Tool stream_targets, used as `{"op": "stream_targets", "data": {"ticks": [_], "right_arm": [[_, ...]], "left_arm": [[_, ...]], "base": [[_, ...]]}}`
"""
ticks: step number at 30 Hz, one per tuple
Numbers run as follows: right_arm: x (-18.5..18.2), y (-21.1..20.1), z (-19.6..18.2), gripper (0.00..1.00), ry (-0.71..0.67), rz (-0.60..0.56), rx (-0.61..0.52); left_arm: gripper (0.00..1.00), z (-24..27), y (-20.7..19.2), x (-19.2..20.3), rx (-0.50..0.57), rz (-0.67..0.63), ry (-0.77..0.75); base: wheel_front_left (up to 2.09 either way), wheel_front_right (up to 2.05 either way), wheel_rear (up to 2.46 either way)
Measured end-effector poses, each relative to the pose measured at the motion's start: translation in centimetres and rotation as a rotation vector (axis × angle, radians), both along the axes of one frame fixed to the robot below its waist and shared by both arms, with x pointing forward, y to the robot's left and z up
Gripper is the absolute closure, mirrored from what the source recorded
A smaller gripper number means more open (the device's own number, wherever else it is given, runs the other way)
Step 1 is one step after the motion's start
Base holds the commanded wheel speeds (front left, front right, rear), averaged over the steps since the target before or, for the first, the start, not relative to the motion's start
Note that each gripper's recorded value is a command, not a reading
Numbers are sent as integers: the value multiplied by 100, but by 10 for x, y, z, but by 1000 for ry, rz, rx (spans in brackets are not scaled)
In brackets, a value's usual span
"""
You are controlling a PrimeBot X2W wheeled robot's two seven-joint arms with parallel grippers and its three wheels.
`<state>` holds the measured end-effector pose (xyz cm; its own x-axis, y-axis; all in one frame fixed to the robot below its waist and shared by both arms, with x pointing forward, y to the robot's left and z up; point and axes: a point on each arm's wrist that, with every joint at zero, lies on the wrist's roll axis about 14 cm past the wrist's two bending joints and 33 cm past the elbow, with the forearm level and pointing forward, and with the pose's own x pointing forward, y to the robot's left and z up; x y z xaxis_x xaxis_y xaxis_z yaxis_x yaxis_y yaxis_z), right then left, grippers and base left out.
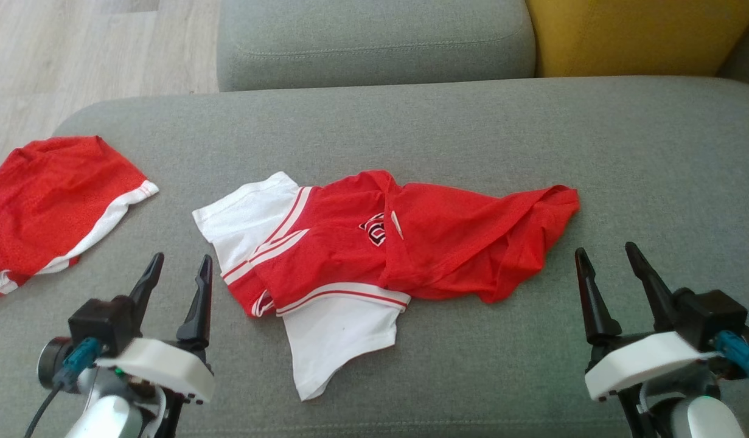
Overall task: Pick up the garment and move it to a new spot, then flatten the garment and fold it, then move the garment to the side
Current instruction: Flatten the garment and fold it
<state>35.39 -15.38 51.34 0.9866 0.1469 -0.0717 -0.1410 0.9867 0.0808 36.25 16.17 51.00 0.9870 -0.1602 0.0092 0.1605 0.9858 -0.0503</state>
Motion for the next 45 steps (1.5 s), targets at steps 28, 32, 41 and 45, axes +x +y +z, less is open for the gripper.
{"op": "stream_targets", "data": {"ticks": [28,32,41,45], "right_arm": [[25,113,-60,0,200,346,-5],[33,139,-81,0,257,432,-21],[39,151,-123,60,387,486,-53],[39,145,-126,100,399,468,-52]], "left_arm": [[0,-8,5,24,16,10,24],[0,-12,8,30,18,18,29],[0,-27,19,34,23,50,60],[0,-27,16,37,15,49,56]], "base": [[0,0,0],[0,0,0],[0,0,0],[0,0,0]]}}
